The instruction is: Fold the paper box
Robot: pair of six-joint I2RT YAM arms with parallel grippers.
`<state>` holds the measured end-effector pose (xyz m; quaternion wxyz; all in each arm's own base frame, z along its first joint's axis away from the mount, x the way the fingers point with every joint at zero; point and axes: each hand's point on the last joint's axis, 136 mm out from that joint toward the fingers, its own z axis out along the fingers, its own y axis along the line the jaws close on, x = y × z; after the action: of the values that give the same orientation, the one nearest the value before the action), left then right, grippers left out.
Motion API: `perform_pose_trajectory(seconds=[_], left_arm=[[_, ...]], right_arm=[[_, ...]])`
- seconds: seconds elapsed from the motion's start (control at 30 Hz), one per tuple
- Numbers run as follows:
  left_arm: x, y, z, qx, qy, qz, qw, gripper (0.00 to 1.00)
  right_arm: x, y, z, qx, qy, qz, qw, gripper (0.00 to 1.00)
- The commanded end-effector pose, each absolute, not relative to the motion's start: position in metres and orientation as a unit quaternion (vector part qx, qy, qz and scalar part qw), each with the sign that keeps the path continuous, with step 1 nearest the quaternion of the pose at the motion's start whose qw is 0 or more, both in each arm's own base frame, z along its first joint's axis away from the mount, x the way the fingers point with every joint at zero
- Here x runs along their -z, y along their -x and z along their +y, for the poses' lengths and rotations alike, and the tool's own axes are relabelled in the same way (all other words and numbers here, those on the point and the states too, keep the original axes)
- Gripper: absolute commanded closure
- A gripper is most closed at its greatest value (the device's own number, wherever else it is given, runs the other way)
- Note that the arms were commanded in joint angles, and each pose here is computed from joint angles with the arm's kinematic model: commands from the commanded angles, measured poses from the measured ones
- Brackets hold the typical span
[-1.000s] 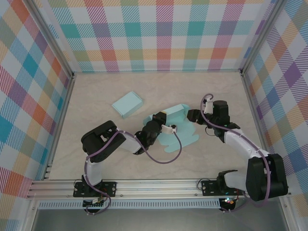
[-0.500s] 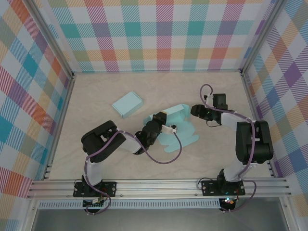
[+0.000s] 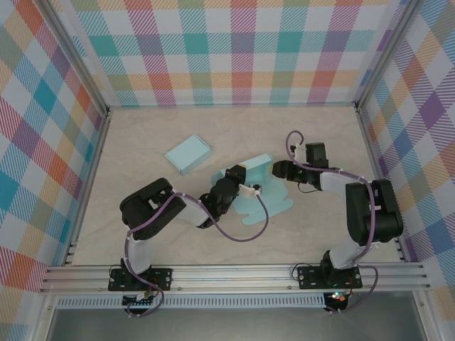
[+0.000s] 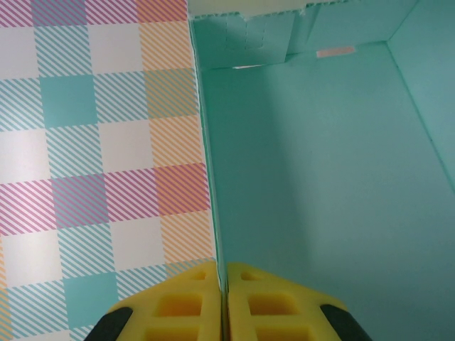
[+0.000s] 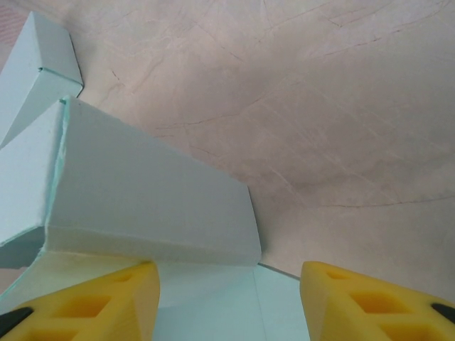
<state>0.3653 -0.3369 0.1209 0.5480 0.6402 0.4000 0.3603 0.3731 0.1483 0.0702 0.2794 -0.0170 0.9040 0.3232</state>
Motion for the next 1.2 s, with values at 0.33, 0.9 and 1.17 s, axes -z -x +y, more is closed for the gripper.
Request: perform_pose_trajectory(seconds=[0.33, 0.9, 1.17], left_arm=[[-0.098, -0.36, -0.338, -0.355, -0.677, 0.386, 0.517, 0.91], [-0.106, -0.356, -0.344, -0.325, -0.665, 0.4, 0.54, 0.88], [-0.152, -0.354, -0.347, -0.242, -0.577, 0.493, 0.604, 0.69]], right_arm=[[-0.078, -0.388, 0.173, -0.347, 0.071, 0.88, 0.316, 0.43], [-0.067, -0.413, 0.18, -0.253, 0.069, 0.889, 0.376, 0.71], [-0.065, -0.41, 0.179, -0.2, 0.078, 0.896, 0.389, 0.9]])
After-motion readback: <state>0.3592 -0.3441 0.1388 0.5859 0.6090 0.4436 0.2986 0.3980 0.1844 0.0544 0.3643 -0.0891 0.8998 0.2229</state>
